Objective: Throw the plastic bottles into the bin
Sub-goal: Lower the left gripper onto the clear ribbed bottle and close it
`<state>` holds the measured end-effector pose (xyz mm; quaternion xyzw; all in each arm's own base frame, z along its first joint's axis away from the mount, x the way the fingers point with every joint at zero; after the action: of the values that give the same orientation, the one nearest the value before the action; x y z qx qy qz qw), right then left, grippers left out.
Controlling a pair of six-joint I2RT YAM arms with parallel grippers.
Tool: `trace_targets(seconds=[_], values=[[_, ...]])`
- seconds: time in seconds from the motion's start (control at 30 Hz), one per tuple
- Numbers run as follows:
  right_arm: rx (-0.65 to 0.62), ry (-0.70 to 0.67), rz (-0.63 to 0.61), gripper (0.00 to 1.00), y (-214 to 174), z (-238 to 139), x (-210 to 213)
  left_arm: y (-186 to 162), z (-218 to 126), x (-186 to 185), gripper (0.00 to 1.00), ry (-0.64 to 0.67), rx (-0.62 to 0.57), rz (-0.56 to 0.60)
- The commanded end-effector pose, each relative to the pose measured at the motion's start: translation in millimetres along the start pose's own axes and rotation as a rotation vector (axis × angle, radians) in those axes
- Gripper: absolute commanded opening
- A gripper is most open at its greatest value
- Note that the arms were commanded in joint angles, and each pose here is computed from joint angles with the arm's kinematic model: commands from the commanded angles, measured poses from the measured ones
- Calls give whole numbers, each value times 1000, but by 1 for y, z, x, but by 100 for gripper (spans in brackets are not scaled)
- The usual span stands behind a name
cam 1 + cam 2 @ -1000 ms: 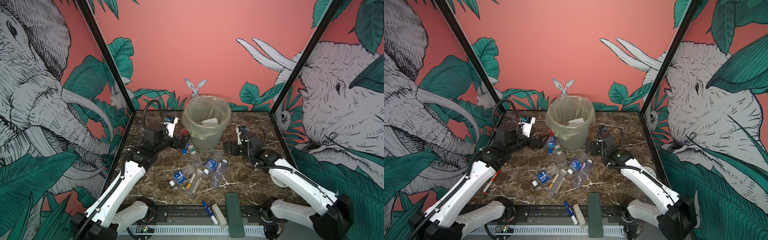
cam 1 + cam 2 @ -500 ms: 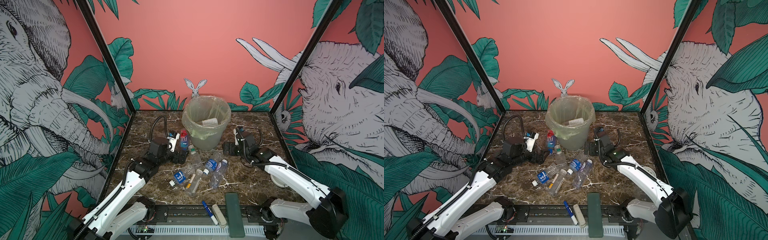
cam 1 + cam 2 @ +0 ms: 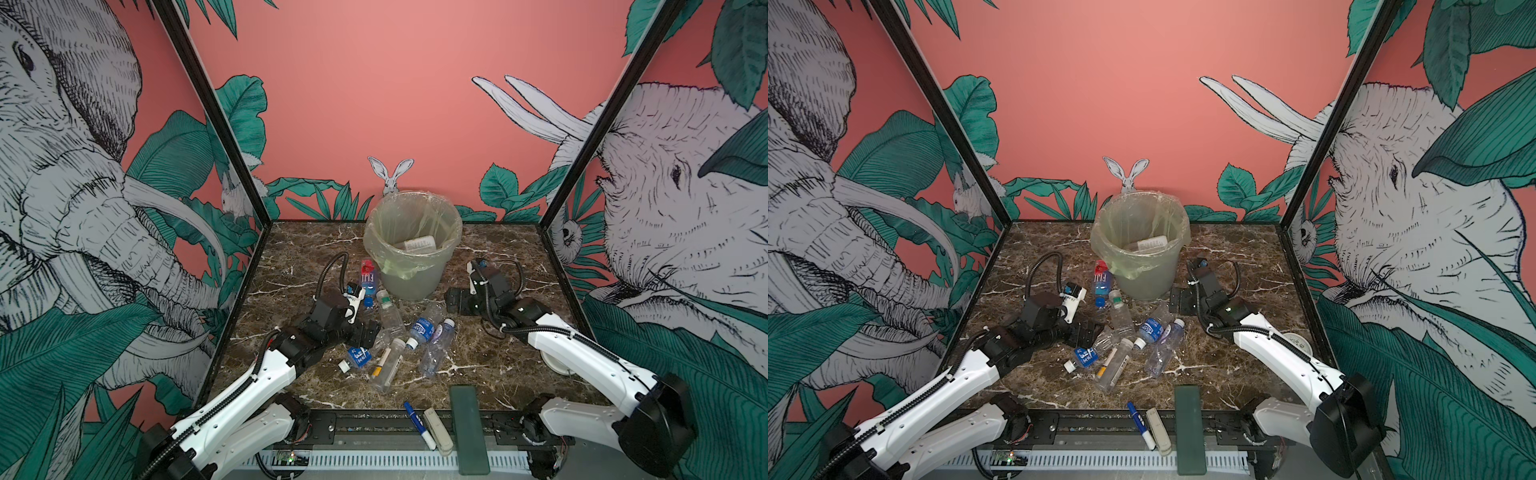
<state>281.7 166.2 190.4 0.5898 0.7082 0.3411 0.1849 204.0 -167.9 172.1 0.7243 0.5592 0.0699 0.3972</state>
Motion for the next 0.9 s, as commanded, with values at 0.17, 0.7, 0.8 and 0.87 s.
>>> trace_targets(seconds=[0.17, 0.7, 0.8, 0.87], values=[[-10, -4, 20, 99, -2, 4, 0, -25, 9, 12, 98, 63, 48, -49], [7, -4, 23, 99, -8, 9, -1, -62, 35, 18, 97, 88, 153, -50], [9, -3, 24, 99, -9, 9, -1, -67, 39, 19, 97, 94, 170, -48], [10, -5, 24, 99, -9, 9, -1, -69, 41, 21, 97, 98, 177, -48]])
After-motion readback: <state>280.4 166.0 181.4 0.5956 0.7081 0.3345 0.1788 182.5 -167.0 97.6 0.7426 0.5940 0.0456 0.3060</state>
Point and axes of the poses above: each gripper's point midway between its finger pads, its own z axis out along the fingers, its own x axis along the line the jaws close on, y = z × x, the point moved 3 cm from there along -z, back along the fingers, and after that the axes turned 8 degrees about -z, right-handed, at the moved point
